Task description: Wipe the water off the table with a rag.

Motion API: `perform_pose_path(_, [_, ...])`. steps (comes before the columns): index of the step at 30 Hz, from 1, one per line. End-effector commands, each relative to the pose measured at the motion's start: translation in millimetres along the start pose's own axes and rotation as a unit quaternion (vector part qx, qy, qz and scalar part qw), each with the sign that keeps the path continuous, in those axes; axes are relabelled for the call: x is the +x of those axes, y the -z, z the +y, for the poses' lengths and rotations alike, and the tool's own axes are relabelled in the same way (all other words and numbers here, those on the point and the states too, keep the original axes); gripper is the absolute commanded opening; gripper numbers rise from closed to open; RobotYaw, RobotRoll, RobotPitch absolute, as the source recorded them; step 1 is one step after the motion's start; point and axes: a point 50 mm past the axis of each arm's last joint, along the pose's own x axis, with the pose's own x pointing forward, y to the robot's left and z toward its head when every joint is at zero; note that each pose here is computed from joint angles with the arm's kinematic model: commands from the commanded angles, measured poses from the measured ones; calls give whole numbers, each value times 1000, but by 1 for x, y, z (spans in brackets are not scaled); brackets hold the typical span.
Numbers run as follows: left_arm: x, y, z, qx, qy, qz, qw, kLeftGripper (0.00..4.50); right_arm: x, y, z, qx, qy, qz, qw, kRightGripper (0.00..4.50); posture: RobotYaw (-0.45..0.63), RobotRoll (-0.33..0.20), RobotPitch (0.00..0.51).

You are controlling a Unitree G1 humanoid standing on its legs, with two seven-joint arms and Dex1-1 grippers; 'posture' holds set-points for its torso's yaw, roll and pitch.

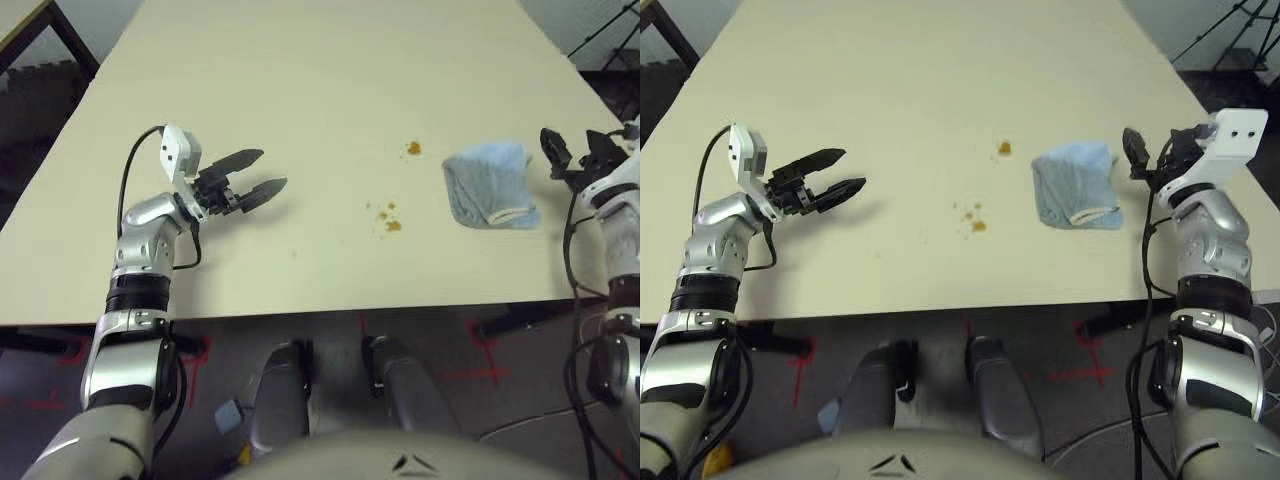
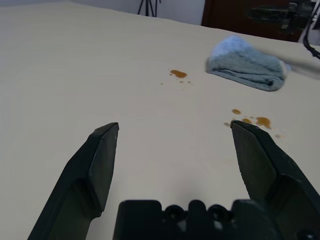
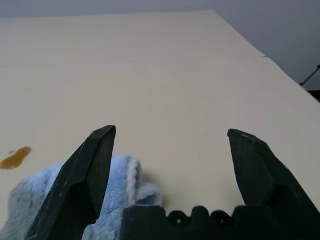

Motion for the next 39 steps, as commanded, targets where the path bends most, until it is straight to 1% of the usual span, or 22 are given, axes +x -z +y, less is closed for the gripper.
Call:
perform_pose_path(1, [1,6,-6,-6,21,16,1000,4500,-8,-4,-1,1,-36,56,998,4454,-188,0,175])
perform_pose_path(5, [1,9,-7,-1,27,25,999,4500,-15,-5,0,5,-67,129,989,4454,-196,0,176])
perform_pose_path(8, [2,9,-6,0,27,26,999,4500,-18,-1,4,12,-85,176,981,4454,-201,0,173])
perform_pose_path(13, [4,9,-7,4,26,25,999,4500,-15,14,14,20,-88,213,973,4454,-198,0,170])
perform_pose_path(17, [4,9,-7,5,26,25,999,4500,-13,28,18,26,-87,228,969,4454,-188,0,165])
perform_pose_path(28, [3,8,-7,7,22,27,999,4500,-2,48,27,42,-88,236,967,4454,-178,0,158])
perform_pose_path(38, [4,8,-7,7,22,28,999,4500,2,64,49,62,-124,254,957,4454,-178,0,158])
perform_pose_path(39, [4,7,-7,8,22,28,999,4500,2,65,51,63,-127,257,956,4290,-182,0,163])
